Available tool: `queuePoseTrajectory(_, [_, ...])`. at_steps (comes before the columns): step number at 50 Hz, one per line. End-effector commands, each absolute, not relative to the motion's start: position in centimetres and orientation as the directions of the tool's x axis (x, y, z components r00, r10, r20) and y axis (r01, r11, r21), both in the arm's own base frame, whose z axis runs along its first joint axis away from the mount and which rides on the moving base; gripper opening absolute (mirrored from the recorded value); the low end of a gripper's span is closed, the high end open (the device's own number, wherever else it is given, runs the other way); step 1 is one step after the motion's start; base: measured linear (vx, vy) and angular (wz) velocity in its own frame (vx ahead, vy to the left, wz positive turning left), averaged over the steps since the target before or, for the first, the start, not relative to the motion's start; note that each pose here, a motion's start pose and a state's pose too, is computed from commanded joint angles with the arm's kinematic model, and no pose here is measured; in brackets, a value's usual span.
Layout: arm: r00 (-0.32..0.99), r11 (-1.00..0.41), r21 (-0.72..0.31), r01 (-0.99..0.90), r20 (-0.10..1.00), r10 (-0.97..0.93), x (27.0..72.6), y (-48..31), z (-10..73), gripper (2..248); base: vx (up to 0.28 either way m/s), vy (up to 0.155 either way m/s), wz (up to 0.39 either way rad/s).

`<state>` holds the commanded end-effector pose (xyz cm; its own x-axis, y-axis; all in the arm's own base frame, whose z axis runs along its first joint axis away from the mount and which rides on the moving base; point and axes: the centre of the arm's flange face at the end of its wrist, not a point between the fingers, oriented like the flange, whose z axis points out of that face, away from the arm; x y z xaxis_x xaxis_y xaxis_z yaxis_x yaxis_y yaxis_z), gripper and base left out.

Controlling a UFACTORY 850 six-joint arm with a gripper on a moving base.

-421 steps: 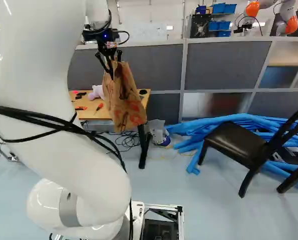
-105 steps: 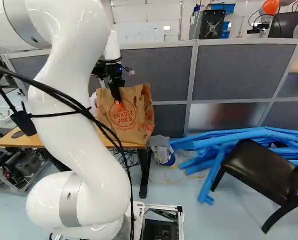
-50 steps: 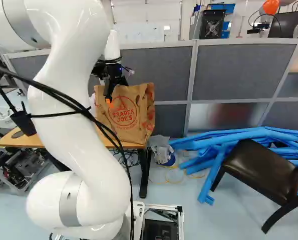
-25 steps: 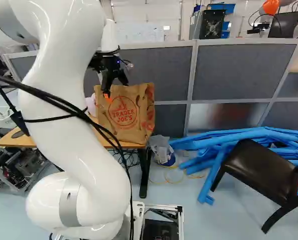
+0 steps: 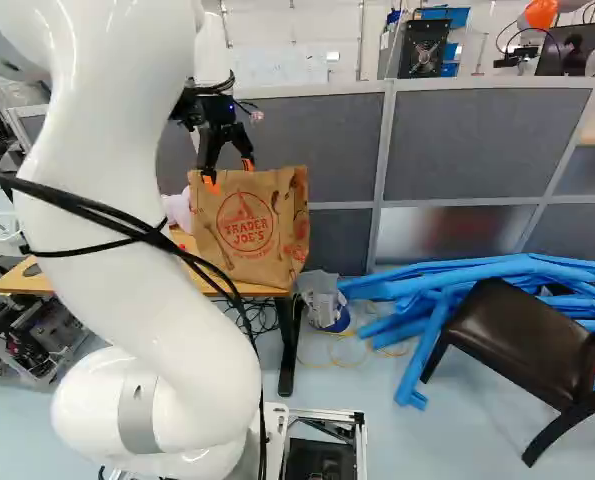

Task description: Pick up the bag on the ground and place it on the table

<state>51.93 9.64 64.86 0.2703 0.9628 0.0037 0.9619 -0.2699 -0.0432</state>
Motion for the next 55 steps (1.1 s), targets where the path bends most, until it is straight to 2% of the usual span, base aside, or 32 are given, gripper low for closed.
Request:
queuePoseTrajectory(42, [0.269, -0.274, 0.076, 0.959, 0.062, 0.961, 49.1, 9.0, 71.5, 247, 0.000, 0.000, 0.000])
queuePoseTrajectory(55, [0.269, -0.274, 0.086, 0.958, 0.066, 0.961, 48.8, 8.9, 72.0, 247, 0.000, 0.000, 0.000])
